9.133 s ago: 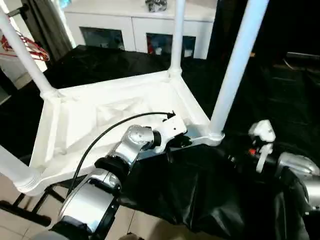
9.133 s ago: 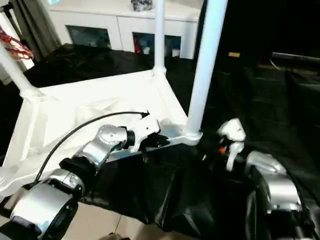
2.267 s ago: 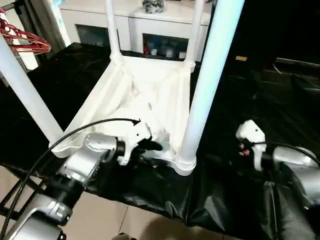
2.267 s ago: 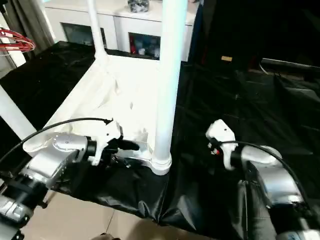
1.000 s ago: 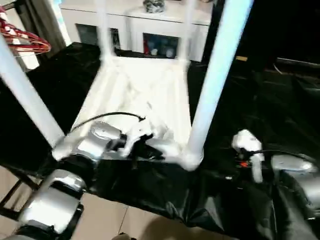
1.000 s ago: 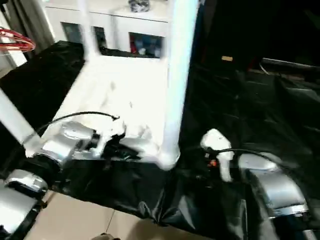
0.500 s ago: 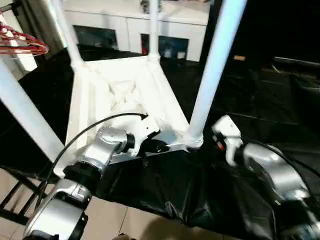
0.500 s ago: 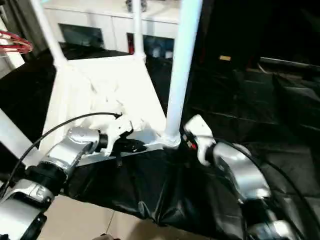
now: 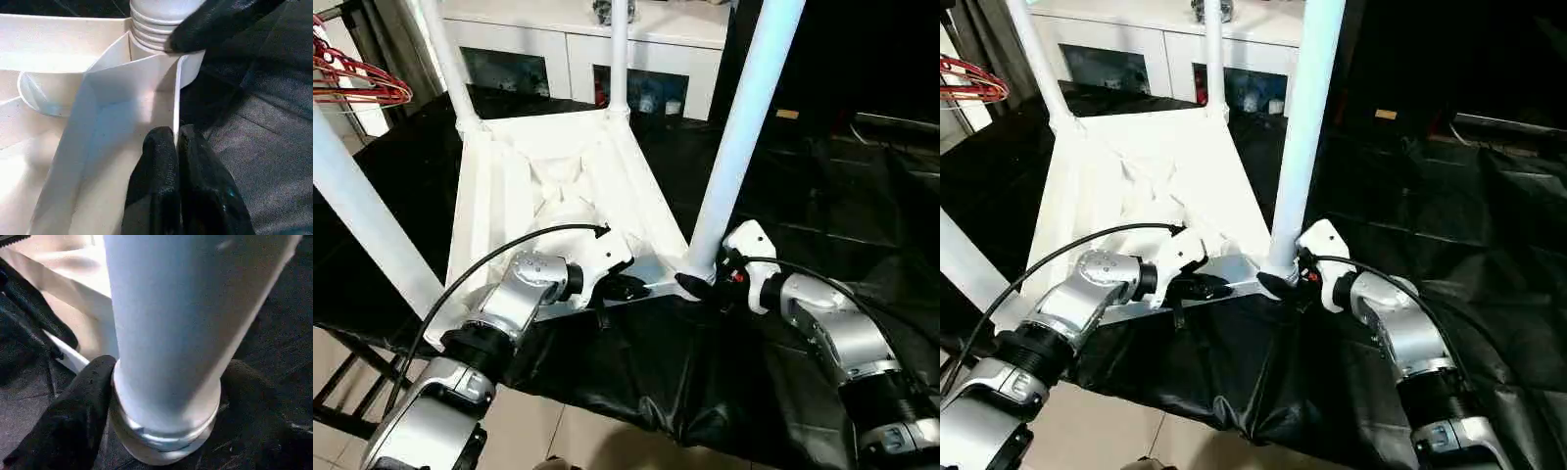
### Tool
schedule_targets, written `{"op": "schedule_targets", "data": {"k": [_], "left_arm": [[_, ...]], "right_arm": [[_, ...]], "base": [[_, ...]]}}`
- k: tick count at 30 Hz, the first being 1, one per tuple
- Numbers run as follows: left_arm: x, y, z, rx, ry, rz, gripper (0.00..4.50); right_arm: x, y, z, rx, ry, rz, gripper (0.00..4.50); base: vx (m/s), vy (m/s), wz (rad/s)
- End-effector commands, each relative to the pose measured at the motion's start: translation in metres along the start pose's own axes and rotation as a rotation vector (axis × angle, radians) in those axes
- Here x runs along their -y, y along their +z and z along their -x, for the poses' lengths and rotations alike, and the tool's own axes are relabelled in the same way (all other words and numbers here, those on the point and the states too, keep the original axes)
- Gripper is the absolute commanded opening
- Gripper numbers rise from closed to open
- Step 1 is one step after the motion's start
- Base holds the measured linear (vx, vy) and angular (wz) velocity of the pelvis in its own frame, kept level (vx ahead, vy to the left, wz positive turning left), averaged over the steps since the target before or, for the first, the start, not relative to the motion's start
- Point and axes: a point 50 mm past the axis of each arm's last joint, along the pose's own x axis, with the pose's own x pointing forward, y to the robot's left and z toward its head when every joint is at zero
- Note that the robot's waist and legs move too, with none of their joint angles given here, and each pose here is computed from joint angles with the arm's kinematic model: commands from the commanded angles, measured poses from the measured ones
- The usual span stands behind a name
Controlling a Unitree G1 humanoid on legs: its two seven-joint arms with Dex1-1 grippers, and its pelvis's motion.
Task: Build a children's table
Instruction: Rotate leg to tighten
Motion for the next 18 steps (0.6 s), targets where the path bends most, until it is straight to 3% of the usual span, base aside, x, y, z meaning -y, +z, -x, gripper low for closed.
{"op": "schedule_targets", "data": {"k": [1, 8, 13, 17, 18], "left_arm": [[0.006, -0.005, -0.004, -0.007, -0.011, 0.023, 0.0], [0.003, -0.006, -0.003, -0.017, 0.013, 0.014, 0.0], [-0.001, -0.002, -0.009, -0.015, 0.071, 0.024, 0.0], [-0.006, 0.007, -0.024, -0.007, 0.184, 0.056, 0.0], [-0.006, 0.014, -0.034, -0.005, 0.244, 0.077, 0.0]], "right_arm": [[0.004, 0.005, 0.0, 0.018, -0.01, 0.019, 3.4], [0.004, 0.005, -0.005, 0.025, -0.017, 0.023, 2.84], [-0.001, 0.0, -0.011, 0.026, -0.051, -0.005, 2.69], [-0.009, -0.011, -0.026, 0.005, -0.196, -0.089, 2.67], [-0.016, -0.016, -0.035, -0.016, -0.285, -0.159, 2.66]], "base": [[0.0, 0.0, 0.0], [0.0, 0.0, 0.0], [0.0, 0.0, 0.0], [0.0, 0.0, 0.0], [0.0, 0.0, 0.0]]}}
